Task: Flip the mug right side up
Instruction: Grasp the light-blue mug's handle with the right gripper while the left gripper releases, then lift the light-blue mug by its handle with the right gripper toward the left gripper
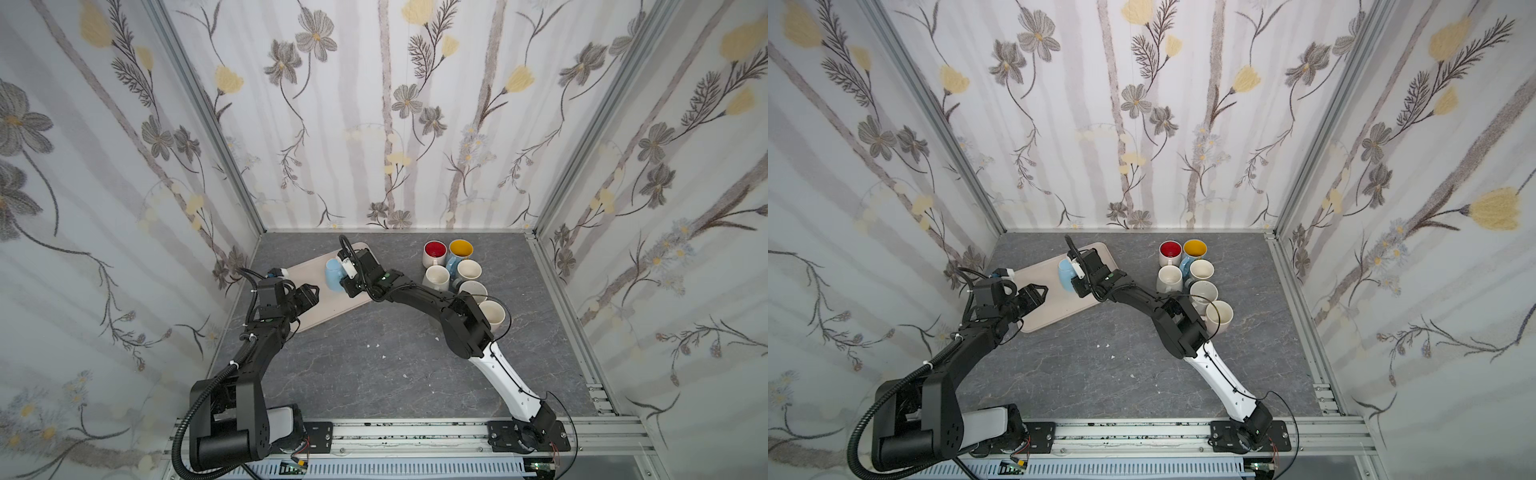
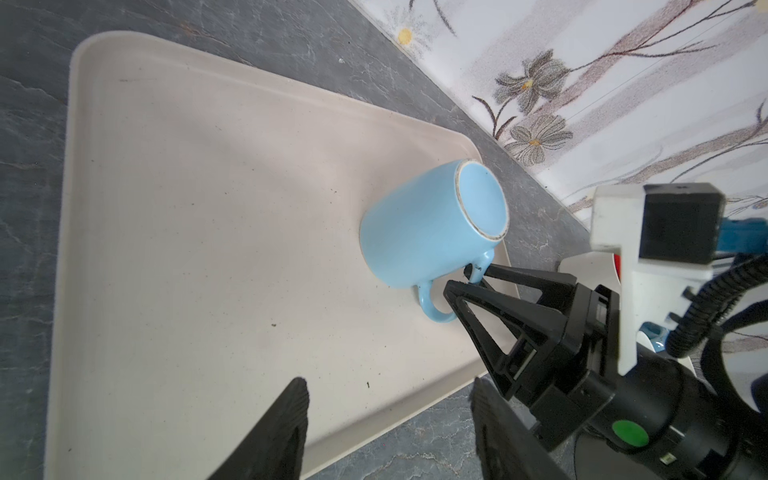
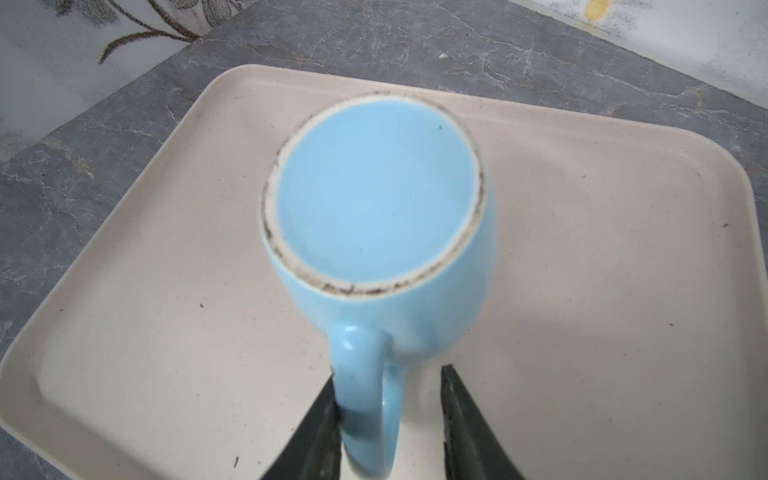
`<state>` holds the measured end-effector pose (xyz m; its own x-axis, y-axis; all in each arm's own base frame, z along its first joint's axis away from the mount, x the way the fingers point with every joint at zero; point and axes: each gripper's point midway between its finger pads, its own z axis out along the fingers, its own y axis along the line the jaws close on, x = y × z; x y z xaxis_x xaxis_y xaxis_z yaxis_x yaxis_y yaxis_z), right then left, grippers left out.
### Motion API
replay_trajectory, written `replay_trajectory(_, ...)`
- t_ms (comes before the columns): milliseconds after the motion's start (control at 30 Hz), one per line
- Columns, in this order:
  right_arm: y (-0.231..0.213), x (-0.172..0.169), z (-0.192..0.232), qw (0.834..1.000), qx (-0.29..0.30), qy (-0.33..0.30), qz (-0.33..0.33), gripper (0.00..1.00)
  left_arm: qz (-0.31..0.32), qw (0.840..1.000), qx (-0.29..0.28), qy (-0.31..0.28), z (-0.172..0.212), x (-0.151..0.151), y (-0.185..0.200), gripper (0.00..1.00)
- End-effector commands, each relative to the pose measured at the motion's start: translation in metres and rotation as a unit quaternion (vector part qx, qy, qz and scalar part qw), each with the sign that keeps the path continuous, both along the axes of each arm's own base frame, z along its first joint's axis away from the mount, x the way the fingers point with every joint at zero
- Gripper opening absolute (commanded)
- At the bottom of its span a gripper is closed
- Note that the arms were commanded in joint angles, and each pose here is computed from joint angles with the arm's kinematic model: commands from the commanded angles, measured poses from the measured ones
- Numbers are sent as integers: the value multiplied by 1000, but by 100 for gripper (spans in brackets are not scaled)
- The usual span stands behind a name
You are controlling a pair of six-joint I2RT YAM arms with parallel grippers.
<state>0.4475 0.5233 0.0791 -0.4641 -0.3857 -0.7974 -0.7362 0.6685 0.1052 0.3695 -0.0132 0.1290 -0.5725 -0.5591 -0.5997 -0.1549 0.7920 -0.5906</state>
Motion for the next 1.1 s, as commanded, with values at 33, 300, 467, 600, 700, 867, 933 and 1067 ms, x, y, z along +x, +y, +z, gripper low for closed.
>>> replay_trajectory(33, 1, 8, 3, 1000, -4, -24, -1, 36, -3, 1000, 7, 1, -2, -2, 1, 62)
replay_trajectory(300, 0, 3, 14, 999, -18, -39, 10, 6, -11, 1000, -4, 5, -5, -5, -4, 62)
replay_trajectory(467, 0, -3, 34, 998, -18, -54, 15, 0, -14, 999, -30, -17, 4, -11, -12, 61)
replay_trajectory(600, -2, -6, 58, 998, 5, -62, 7, 0, -24, 998, -50, -21, 0, -20, -27, 60)
replay_trajectory(700, -7, -9, 78, 997, 32, -65, -5, 0, -36, 996, -71, -31, 0, -26, -41, 60)
replay_trajectory(867, -16, -14, 112, 992, 106, -64, -24, 0, -51, 991, -109, -66, 11, -33, -60, 60)
replay_trajectory(933, -23, -14, 125, 988, 144, -52, -32, 0, -53, 986, -133, -84, 19, -35, -65, 60)
replay_trajectory(1067, -34, -24, 155, 971, 233, -31, -37, 0, -63, 973, -186, -120, 39, -36, -75, 60)
